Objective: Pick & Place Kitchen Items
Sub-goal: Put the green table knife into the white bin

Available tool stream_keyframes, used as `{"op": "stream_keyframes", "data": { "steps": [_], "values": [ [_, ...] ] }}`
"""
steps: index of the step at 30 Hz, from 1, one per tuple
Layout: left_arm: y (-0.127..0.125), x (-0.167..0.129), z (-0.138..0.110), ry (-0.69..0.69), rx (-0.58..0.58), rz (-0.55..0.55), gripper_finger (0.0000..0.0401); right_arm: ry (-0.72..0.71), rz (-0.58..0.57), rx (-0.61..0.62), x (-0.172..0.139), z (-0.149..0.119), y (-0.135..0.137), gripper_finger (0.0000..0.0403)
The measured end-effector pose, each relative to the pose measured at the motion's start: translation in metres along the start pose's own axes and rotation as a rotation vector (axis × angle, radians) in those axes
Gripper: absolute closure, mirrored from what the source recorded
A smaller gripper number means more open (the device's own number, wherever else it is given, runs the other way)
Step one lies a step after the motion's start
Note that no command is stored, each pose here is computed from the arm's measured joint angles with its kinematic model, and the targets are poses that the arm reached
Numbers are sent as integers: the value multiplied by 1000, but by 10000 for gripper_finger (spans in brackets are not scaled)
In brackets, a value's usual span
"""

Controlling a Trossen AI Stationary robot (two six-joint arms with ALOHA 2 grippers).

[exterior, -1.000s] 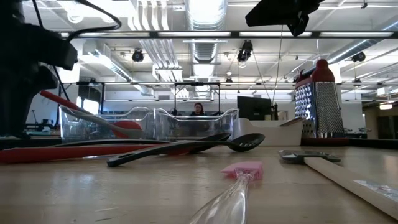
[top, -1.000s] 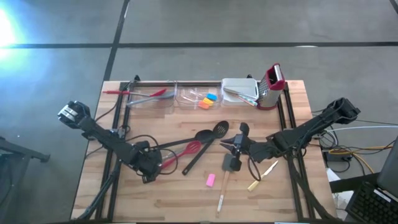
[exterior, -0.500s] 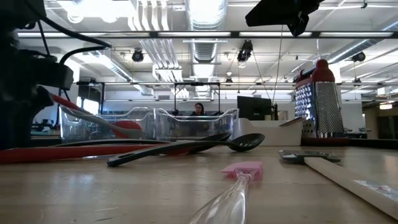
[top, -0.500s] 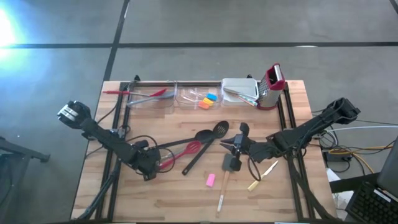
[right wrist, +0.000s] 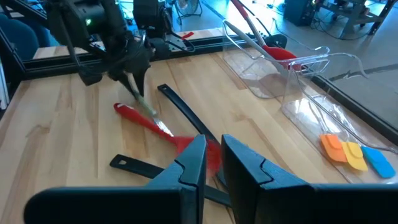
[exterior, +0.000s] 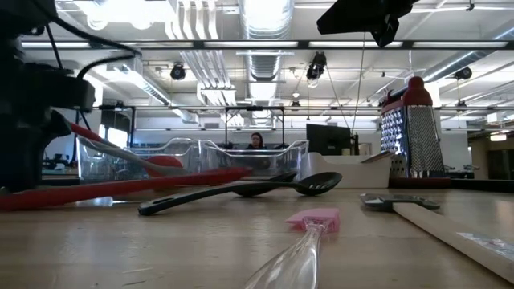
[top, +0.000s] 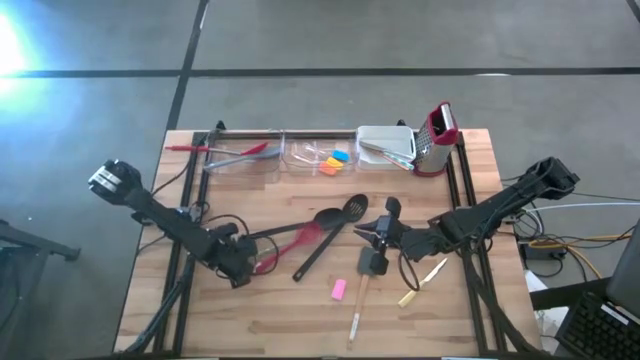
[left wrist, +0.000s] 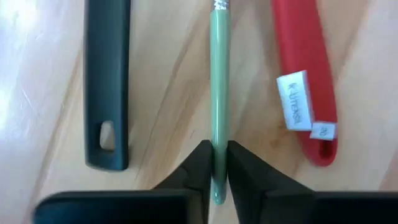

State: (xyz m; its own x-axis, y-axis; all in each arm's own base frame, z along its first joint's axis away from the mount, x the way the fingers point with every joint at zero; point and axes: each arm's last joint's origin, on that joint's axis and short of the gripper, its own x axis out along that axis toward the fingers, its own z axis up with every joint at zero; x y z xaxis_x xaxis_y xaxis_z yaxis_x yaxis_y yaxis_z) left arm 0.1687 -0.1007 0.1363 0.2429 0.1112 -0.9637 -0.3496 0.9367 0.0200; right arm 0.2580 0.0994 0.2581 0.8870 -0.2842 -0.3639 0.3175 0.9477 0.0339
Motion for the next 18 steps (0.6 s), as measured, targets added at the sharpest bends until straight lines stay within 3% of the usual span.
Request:
{"op": "stream_keyframes", "data": {
  "steps": [2, 10, 18],
  "values": [
    [2, 0, -1, 8, -1, 12, 372, 0, 0, 0, 0, 0, 0, 360],
    [0, 0, 0, 10, 0, 1, 372, 0, -1, 0, 0, 0, 0, 360],
    [-6, -19, 5, 161, 76, -19, 372, 0, -1, 5, 0, 0, 0, 360]
  ]
}}
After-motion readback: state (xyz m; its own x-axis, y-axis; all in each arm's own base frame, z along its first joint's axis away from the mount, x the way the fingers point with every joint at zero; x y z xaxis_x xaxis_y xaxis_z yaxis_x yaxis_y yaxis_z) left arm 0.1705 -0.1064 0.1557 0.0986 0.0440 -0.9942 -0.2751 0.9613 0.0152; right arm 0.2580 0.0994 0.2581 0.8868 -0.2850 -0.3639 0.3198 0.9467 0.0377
